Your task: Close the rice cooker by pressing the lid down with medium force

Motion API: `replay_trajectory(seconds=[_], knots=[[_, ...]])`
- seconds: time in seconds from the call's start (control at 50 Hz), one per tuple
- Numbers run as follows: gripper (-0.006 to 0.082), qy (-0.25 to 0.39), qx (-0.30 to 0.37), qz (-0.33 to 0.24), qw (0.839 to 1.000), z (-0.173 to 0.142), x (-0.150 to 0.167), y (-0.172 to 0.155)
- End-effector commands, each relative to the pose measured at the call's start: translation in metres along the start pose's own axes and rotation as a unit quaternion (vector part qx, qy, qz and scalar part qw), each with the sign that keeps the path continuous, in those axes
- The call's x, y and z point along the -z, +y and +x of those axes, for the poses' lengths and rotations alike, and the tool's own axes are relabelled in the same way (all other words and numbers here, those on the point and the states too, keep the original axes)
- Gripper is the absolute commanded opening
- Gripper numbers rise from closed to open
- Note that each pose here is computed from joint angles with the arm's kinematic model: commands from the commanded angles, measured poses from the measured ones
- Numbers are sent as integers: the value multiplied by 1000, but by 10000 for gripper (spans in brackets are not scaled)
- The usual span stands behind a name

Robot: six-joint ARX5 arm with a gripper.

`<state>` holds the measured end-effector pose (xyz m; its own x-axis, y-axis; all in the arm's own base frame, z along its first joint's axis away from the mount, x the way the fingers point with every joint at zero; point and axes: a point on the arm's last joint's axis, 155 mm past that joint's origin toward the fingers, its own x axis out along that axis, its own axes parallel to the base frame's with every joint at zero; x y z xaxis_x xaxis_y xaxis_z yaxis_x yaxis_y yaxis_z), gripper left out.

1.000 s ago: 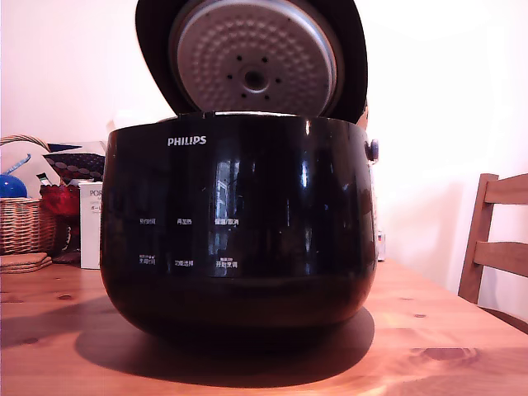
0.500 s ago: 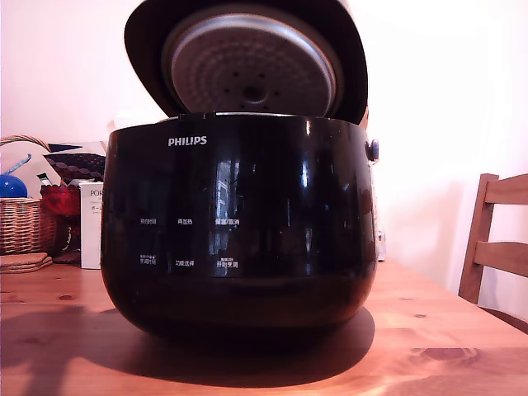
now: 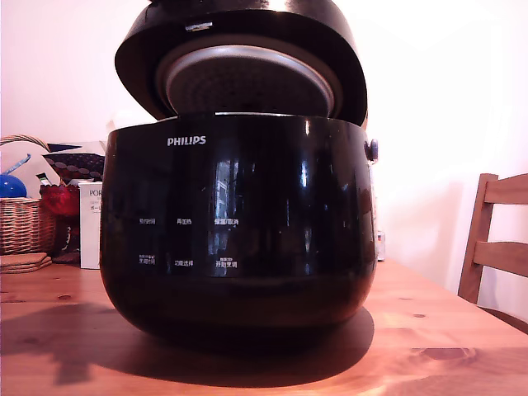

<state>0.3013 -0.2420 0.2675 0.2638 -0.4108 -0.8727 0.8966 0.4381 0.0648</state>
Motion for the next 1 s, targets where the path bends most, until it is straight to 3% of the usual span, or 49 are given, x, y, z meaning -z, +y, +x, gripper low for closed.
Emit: replay_trajectory(seconds=[0.0,0.54,0.98], knots=[[-22,19,6,-12,1000,9,11,1],[-21,89,53,-44,994,46,56,-13],[-22,106,92,-55,989,59,58,-46]])
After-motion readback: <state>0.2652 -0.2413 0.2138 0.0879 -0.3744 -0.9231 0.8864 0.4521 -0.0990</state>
